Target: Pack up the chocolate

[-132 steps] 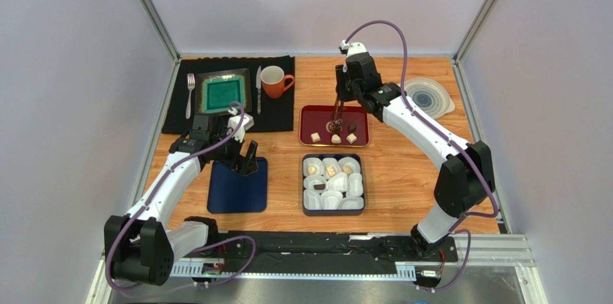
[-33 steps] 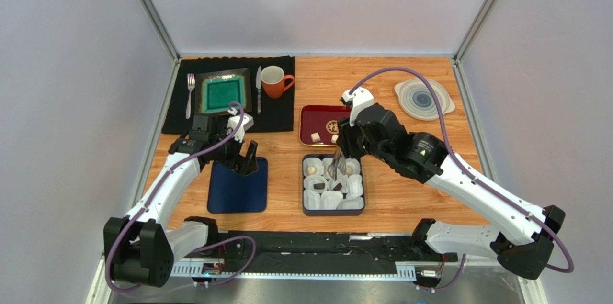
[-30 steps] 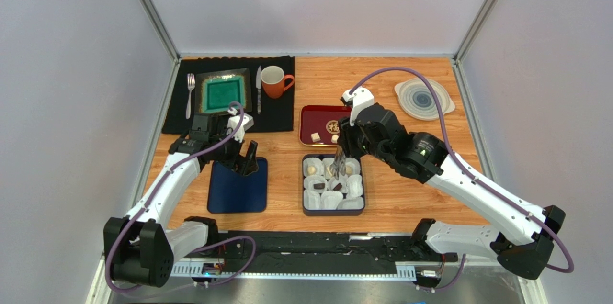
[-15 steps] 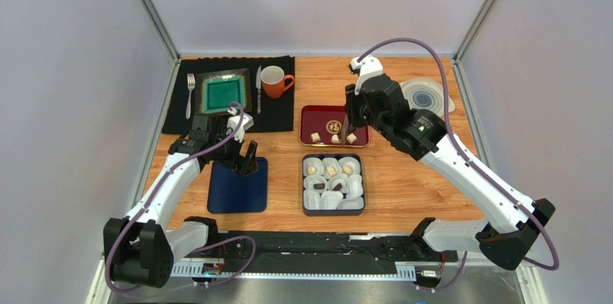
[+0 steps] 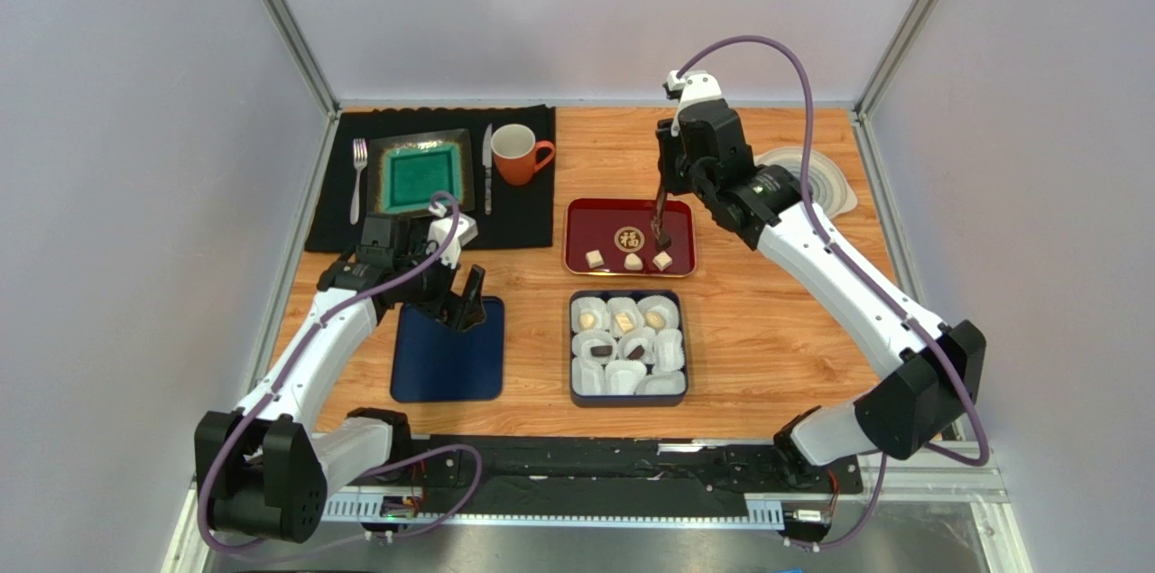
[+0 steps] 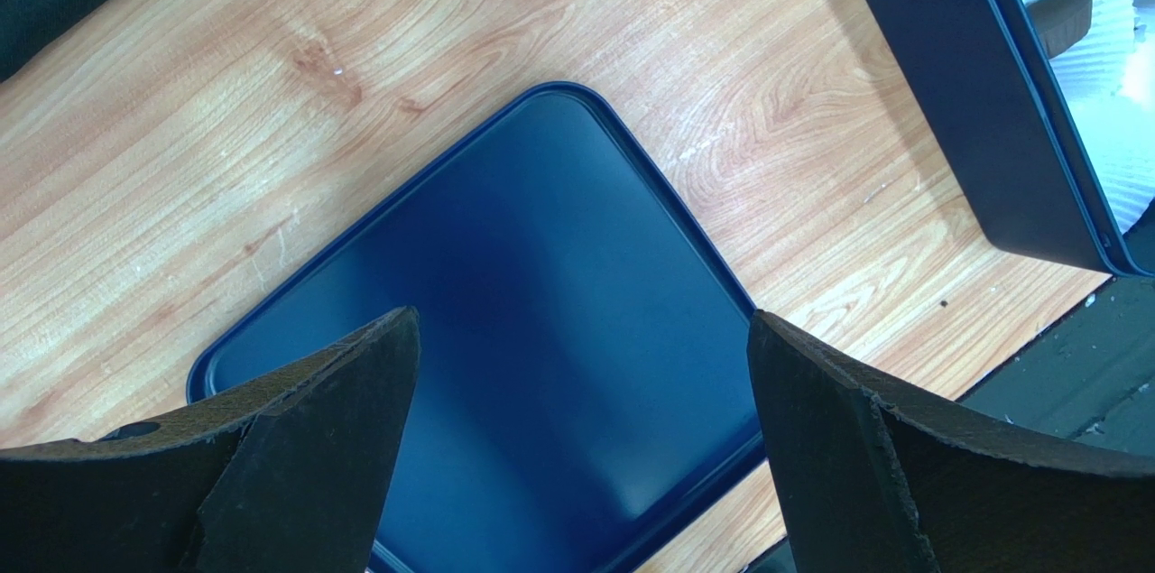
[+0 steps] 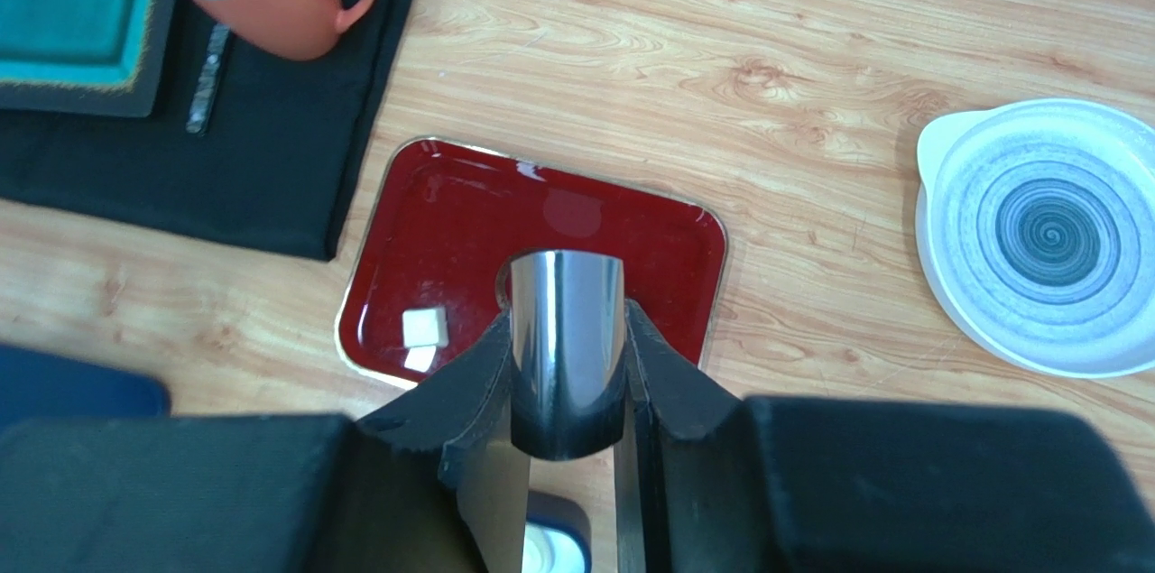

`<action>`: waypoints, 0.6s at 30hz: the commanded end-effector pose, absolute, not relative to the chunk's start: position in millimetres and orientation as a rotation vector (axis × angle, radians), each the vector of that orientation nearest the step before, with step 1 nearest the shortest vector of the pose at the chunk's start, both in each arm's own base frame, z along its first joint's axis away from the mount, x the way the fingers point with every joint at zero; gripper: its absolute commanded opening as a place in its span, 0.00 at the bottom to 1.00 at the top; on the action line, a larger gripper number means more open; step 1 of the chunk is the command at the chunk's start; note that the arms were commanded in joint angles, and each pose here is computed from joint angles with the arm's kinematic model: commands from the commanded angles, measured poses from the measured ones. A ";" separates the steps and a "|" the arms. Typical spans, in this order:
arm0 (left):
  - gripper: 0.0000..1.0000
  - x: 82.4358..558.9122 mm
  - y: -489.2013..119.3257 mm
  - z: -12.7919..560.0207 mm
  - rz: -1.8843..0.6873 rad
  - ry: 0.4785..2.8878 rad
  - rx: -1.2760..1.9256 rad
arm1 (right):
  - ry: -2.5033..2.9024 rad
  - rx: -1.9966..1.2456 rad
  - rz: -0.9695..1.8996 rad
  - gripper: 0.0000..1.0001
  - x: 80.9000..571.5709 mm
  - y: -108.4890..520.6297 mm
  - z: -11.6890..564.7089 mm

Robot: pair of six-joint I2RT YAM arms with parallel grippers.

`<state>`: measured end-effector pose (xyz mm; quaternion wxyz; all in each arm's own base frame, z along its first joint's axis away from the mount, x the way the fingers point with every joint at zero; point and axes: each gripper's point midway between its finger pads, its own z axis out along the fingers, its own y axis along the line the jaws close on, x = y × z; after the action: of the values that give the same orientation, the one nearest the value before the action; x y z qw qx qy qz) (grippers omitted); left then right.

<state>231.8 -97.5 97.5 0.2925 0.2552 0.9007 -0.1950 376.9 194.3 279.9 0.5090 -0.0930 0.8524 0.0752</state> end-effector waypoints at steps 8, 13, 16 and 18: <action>0.99 238.8 -94.5 106.0 -0.484 2.358 0.708 | 1.932 -0.094 0.164 0.30 414.2 183.3 286.4; 0.99 239.4 -96.2 108.8 -0.495 2.350 0.707 | 1.941 -0.086 0.150 0.36 414.5 179.0 280.8; 0.99 239.2 -95.9 109.0 -0.493 2.352 0.707 | 1.952 -0.085 0.148 0.37 412.6 178.2 275.9; 0.99 239.7 -95.4 109.3 -0.487 2.349 0.709 | 1.952 -0.083 0.143 0.38 412.0 176.4 275.4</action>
<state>232.8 -94.9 96.6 0.2931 0.2569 0.9017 -0.1872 405.9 180.5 257.7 0.5276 -0.0558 0.8457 0.0567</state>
